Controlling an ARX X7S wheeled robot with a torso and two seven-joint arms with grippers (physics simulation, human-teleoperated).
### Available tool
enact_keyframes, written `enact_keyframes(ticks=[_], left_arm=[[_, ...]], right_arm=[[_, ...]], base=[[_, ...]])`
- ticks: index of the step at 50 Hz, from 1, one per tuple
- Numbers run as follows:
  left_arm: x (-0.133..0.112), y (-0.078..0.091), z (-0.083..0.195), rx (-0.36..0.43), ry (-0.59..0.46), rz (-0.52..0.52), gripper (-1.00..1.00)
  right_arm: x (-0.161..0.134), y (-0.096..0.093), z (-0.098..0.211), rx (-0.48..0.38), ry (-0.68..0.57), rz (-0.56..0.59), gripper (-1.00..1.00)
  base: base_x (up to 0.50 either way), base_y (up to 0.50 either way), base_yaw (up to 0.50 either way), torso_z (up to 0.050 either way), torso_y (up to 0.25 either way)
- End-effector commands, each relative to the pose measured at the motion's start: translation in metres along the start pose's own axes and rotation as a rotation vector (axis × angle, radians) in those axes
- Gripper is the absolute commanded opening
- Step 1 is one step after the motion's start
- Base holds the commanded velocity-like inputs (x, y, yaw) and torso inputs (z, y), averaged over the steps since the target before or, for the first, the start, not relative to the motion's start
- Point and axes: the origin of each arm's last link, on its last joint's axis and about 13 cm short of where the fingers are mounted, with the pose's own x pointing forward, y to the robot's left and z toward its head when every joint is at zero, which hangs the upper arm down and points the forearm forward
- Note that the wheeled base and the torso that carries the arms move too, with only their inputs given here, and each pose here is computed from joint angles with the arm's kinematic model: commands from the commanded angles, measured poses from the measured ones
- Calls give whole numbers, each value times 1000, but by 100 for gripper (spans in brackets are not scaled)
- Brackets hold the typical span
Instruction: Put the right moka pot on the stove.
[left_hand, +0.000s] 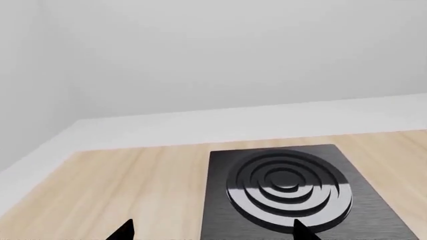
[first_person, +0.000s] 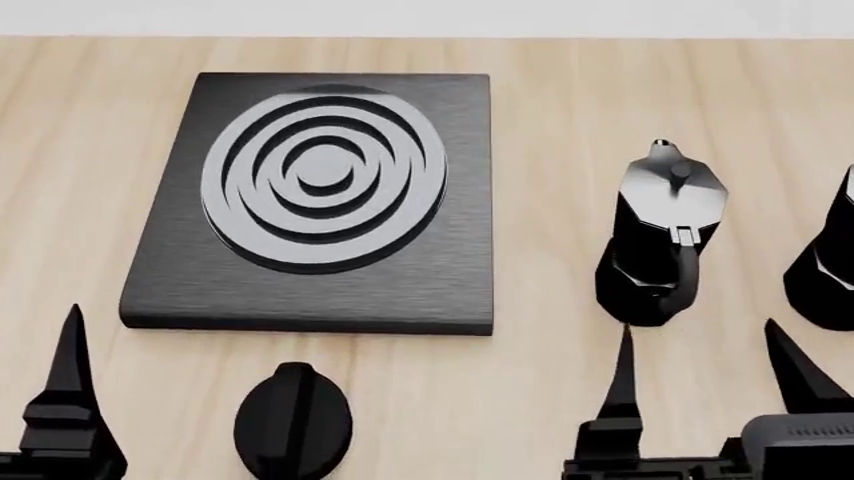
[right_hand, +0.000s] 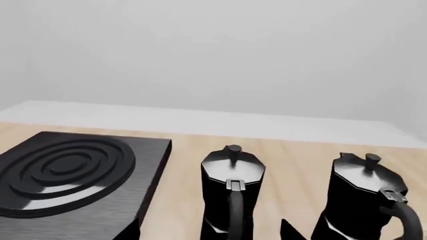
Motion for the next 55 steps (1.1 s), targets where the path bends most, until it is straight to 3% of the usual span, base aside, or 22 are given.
enact_keyframes(ticks=[1,18,22,55], left_arm=[[1,1,0,-9,9,8,100],[-1,1,2,-6,10,8,100],[-1,1,2,-8,11,7,100],[0,1,1,-11,12,18,100]], right_arm=[[-1,-19,1,-4,-12,-31,100],[6,-45,3,29,-4,-67,100],[5,-51,5,98,2,-34,100],[0,-92,6,-6,7,-143,100]], base=[[0,0,0,0,0],[0,0,0,0,0],[0,0,0,0,0],[0,0,0,0,0]])
